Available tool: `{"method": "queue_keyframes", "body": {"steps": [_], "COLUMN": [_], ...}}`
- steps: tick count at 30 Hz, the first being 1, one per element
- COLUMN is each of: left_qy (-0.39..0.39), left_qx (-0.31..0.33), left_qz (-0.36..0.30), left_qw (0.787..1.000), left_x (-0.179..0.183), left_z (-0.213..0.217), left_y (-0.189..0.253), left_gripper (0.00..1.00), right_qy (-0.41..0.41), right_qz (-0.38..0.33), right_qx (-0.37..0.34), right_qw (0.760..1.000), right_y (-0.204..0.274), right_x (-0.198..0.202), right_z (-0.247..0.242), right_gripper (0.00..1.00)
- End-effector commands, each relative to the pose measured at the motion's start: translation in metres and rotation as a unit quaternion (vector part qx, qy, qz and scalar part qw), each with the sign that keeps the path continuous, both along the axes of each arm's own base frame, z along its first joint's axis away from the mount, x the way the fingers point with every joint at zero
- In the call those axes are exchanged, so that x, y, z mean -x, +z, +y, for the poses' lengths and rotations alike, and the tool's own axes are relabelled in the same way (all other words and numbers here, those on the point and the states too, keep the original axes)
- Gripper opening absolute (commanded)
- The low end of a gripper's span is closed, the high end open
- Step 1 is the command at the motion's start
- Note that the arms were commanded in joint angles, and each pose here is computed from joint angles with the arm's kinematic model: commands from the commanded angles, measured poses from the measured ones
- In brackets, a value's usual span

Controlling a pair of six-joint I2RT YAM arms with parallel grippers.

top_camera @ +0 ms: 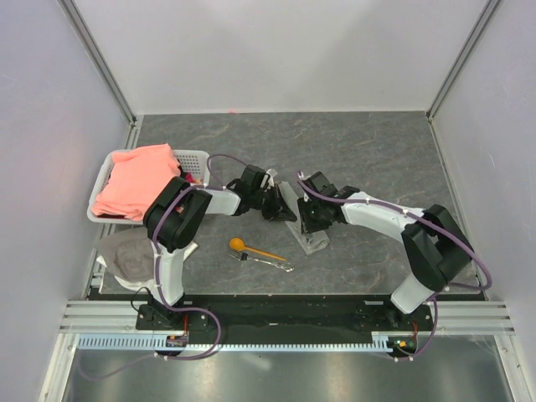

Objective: Fold the napkin into a case and place the utensils inside
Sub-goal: Smooth out the smaller rectangle-folded napkin at the center of the board.

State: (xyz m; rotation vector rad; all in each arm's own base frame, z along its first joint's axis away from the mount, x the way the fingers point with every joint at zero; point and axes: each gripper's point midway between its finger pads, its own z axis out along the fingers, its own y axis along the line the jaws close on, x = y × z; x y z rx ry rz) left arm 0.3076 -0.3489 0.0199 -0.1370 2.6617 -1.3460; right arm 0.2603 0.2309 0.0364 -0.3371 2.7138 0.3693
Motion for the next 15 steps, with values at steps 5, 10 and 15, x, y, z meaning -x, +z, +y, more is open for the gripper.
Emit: {"method": "queue_keyframes", "body": {"steps": [5, 10, 15], "left_qy": [-0.035, -0.026, -0.021], "left_qx": [-0.033, -0.036, -0.04], "left_qz": [0.004, 0.0, 0.003], "left_qw": [0.999, 0.999, 0.999], "left_x": [0.011, 0.011, 0.011], "left_z": [0.021, 0.024, 0.025], "left_y": [-0.026, -0.025, -0.029], "left_gripper": [0.06, 0.06, 0.06], "right_qy": [-0.003, -0.006, -0.012], "right_qz": [-0.009, 0.022, 0.062], "right_qx": [-0.086, -0.13, -0.182], "right_qw": [0.996, 0.991, 0.981], "right_y": [0.049, 0.033, -0.011], "right_x": [-0.018, -0.023, -0.002], "right_z": [0.008, 0.03, 0.04], "right_gripper": [0.52, 0.44, 0.14]}}
